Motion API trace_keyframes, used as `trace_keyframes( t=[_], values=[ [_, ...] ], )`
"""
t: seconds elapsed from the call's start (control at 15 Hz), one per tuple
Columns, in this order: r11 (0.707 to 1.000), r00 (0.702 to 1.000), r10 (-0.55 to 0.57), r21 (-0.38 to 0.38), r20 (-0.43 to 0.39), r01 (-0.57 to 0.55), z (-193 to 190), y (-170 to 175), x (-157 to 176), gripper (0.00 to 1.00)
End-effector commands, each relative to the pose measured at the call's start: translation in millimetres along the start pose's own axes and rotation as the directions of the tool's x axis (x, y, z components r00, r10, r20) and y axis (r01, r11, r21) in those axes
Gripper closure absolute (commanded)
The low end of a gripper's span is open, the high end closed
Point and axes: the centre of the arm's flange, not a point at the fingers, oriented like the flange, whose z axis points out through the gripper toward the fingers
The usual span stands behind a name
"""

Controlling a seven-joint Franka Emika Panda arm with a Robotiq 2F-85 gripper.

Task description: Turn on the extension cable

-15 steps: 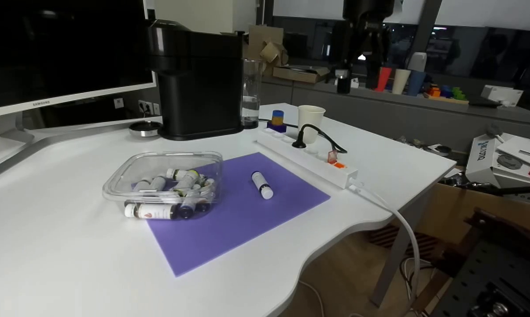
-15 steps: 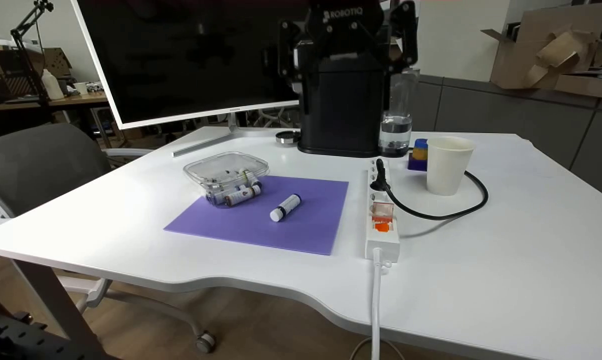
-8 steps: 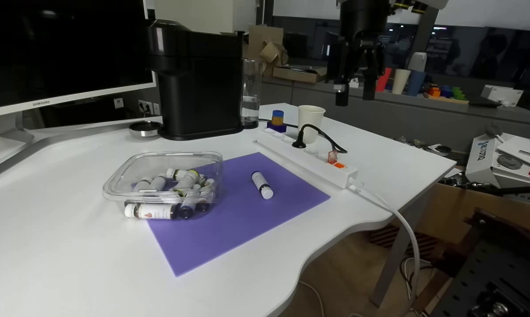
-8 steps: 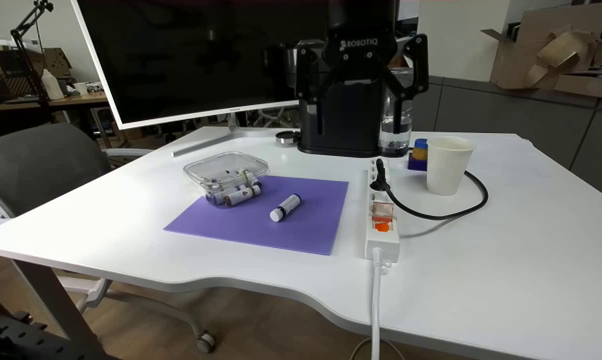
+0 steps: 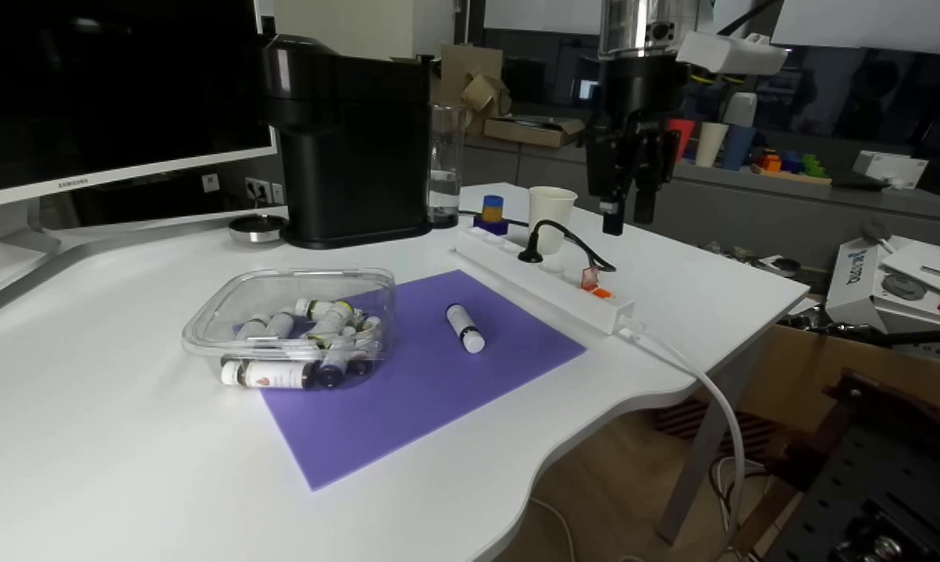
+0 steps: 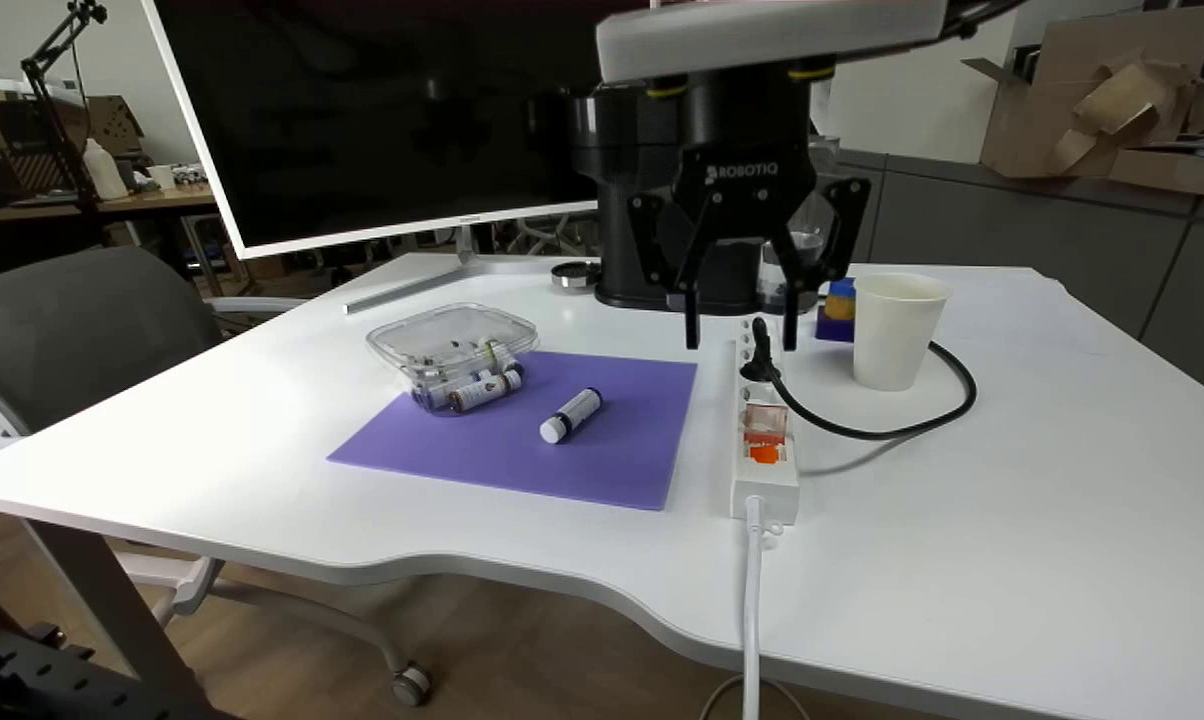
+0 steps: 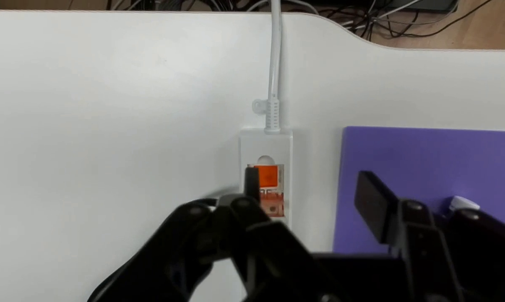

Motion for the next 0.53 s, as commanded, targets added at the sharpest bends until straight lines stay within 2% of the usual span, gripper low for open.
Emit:
trace_keyframes(
  t=[0.0, 0.27, 0.47],
  values=[
    [1.000, 1.000, -0.021, -0.023, 0.006, 0.021, 21.1, 13.1, 3.9, 0.68],
    [0.996, 0.997, -0.079, -0.042, 0.018, 0.080, 41.8, 19.0, 6.4, 0.95],
    [0.994, 0.995, -0.100, -0.048, 0.017, 0.101, 55.7, 20.0, 12.1, 1.00]
  ],
)
